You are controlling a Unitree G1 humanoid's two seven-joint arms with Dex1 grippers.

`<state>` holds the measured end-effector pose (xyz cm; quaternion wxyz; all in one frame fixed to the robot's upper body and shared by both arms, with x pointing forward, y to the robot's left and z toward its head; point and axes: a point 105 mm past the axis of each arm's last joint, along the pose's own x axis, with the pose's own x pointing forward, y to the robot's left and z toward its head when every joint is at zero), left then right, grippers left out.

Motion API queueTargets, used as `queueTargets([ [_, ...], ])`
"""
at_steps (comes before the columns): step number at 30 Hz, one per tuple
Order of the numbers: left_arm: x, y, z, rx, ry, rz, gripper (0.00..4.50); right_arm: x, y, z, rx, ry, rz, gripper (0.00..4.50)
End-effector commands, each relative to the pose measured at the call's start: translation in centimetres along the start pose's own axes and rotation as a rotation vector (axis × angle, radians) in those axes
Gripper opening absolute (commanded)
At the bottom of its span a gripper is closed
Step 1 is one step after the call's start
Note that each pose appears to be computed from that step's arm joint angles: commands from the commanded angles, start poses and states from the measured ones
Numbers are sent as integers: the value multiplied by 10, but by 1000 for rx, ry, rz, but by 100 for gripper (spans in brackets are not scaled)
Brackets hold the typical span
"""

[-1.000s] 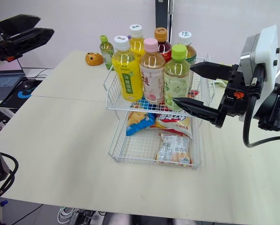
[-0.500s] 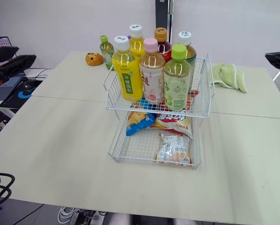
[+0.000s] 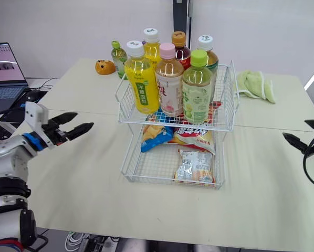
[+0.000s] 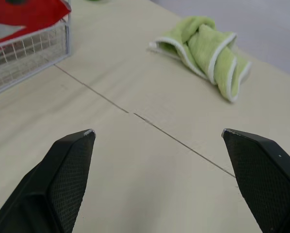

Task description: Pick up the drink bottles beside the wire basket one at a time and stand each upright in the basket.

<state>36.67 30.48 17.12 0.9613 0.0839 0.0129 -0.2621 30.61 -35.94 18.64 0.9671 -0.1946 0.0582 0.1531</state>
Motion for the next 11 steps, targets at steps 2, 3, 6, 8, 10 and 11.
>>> queueTargets([
  [2,0,4,13,92,5,65,447,-2,1,0,-2,-42,-29,450],
  [3,-1,6,14,99,5,76,447,-1,4,-1,6,-48,-21,450],
  [6,-3,7,19,98,-6,87,447,2,7,0,13,-56,-16,450],
  [8,-2,8,20,105,-3,96,447,4,6,2,18,-66,-23,450],
  [10,-1,8,19,117,5,94,447,7,5,4,18,-72,-31,450],
  [11,-1,7,18,120,5,91,447,7,5,3,10,-68,-30,450],
])
